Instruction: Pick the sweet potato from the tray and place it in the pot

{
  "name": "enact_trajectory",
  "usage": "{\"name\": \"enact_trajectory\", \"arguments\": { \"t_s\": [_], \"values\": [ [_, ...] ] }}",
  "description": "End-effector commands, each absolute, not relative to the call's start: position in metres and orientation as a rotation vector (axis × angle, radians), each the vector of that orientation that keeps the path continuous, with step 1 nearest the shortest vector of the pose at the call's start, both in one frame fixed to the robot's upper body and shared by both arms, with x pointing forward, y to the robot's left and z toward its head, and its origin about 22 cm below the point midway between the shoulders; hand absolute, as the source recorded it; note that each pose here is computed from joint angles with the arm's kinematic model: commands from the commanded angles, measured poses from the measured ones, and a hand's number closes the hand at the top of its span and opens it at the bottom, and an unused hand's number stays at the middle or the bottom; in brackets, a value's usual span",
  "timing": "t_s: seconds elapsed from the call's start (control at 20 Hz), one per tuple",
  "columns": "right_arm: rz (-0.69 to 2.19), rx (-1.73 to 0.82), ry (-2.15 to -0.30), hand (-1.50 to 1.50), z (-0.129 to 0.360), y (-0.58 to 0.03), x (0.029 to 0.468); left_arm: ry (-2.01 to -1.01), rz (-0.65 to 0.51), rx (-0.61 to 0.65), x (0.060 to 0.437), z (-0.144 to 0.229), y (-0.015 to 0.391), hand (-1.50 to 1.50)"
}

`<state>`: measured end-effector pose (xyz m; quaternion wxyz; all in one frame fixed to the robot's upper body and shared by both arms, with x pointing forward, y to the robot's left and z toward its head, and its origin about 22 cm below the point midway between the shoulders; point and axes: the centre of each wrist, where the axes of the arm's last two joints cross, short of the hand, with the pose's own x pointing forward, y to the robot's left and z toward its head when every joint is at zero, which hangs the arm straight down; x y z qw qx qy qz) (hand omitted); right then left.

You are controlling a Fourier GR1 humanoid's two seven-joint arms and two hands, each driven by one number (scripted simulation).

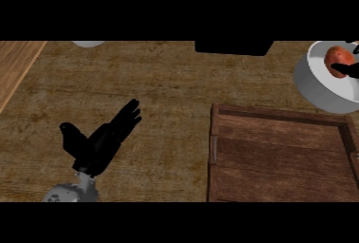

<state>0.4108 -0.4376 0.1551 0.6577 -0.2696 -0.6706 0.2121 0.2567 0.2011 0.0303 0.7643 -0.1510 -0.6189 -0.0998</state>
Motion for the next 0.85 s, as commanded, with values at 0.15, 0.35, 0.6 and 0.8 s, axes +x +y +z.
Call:
{"name": "enact_trajectory", "arguments": {
  "t_s": [0.15, 0.35, 0.6, 0.8],
  "values": [
    [0.285, -0.409, -1.609, -1.50, 0.139, -0.424, 0.415, -1.355, -0.228, -0.347, 0.255, 0.037, 0.178, 0.00],
    [0.170, -0.388, -1.659, -1.50, 0.132, -0.429, 0.411, -1.348, -0.224, -0.342, 0.256, 0.043, 0.203, 0.00],
    [0.105, -0.546, -1.718, -1.50, 0.144, -0.449, 0.401, -1.358, -0.225, -0.333, 0.255, 0.030, 0.198, 0.00],
    [0.038, -0.576, -1.670, -1.50, 0.150, -0.473, 0.387, -1.354, -0.234, -0.316, 0.261, 0.031, 0.205, 0.00]
  ]
}}
